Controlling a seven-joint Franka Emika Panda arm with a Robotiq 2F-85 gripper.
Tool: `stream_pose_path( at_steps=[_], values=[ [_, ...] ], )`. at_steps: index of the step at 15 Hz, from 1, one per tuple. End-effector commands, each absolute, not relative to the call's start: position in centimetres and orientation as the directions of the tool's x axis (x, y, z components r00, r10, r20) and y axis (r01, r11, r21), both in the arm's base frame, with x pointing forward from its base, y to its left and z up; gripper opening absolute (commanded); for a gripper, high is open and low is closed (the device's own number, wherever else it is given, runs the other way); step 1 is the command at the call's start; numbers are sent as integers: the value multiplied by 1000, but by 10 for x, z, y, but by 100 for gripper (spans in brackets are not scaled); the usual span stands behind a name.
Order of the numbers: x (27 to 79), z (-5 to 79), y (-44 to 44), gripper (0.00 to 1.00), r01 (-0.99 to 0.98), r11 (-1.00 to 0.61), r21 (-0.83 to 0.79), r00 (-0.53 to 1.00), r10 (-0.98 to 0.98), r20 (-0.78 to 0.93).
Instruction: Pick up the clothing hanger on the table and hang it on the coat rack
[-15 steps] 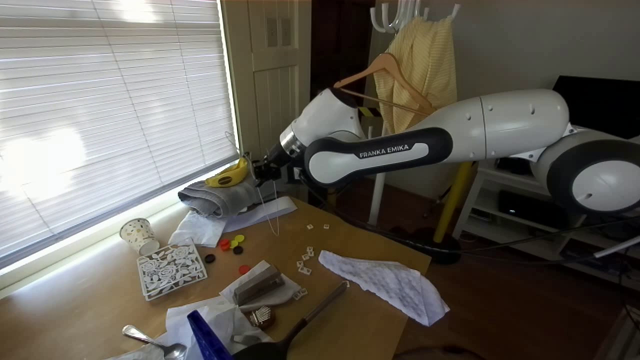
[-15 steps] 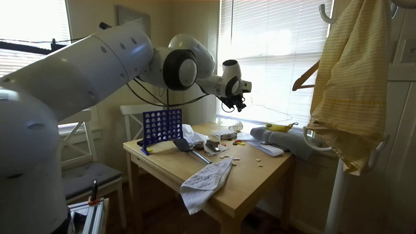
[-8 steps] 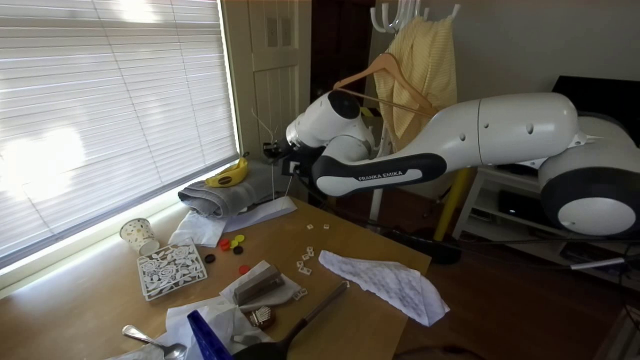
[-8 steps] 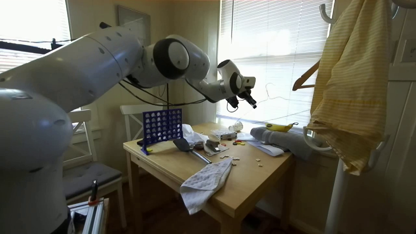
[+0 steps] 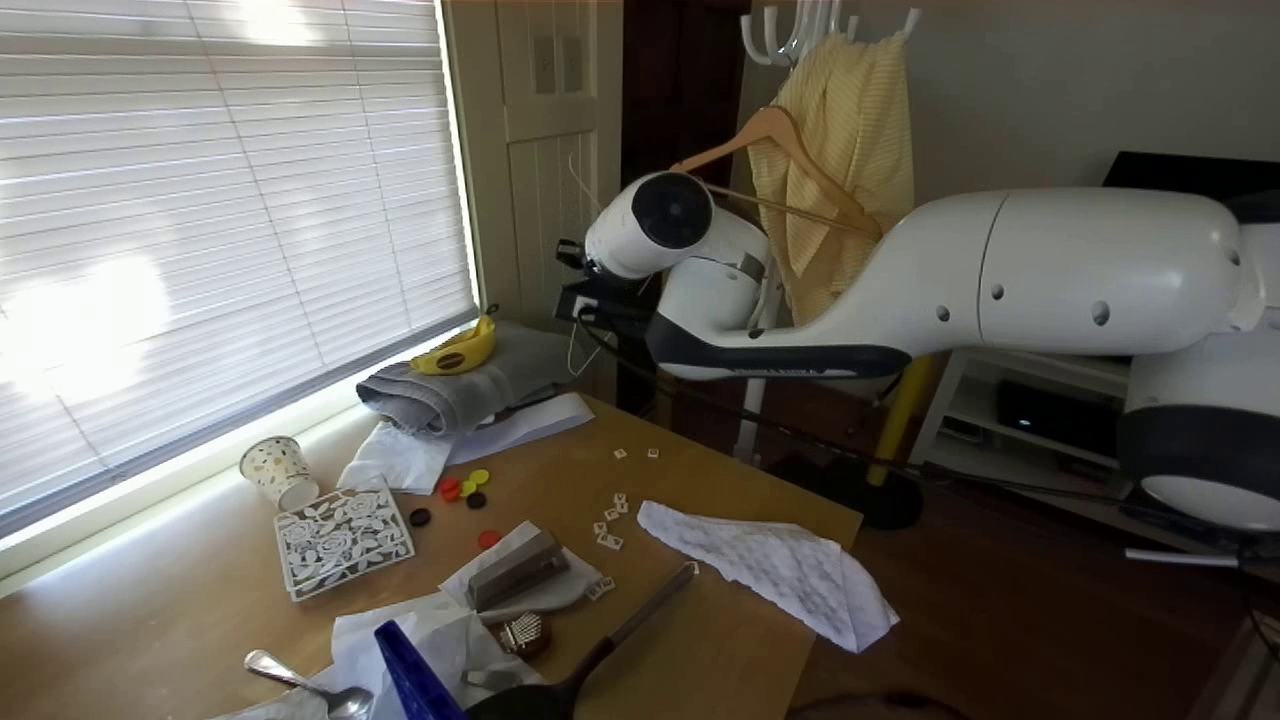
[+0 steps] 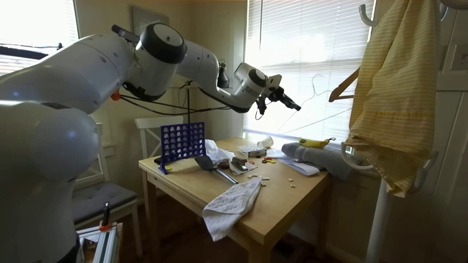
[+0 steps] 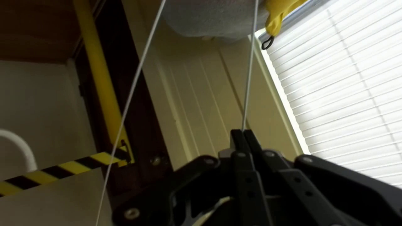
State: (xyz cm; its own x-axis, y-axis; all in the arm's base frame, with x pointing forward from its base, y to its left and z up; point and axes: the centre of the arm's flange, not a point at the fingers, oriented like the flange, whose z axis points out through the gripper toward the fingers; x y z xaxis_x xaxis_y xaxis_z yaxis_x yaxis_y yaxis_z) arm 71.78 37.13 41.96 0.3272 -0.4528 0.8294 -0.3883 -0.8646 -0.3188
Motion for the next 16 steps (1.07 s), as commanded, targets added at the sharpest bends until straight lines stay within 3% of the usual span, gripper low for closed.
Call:
stream_pose_path(
  at_steps=[1,3,4,9,16],
  values=[
    [682,416,373,1,-512,-803,-305,203,-458,865],
    [679,414,380,1,-477,-840,-258,316,-438,842],
    [694,422,382,2,-474,-832,-287,266,-446,854],
    [686,406,393,1,-468,-849,-246,307,-417,856],
    [663,446,481,1,-335,-940,-58,214,-136,967]
  ],
)
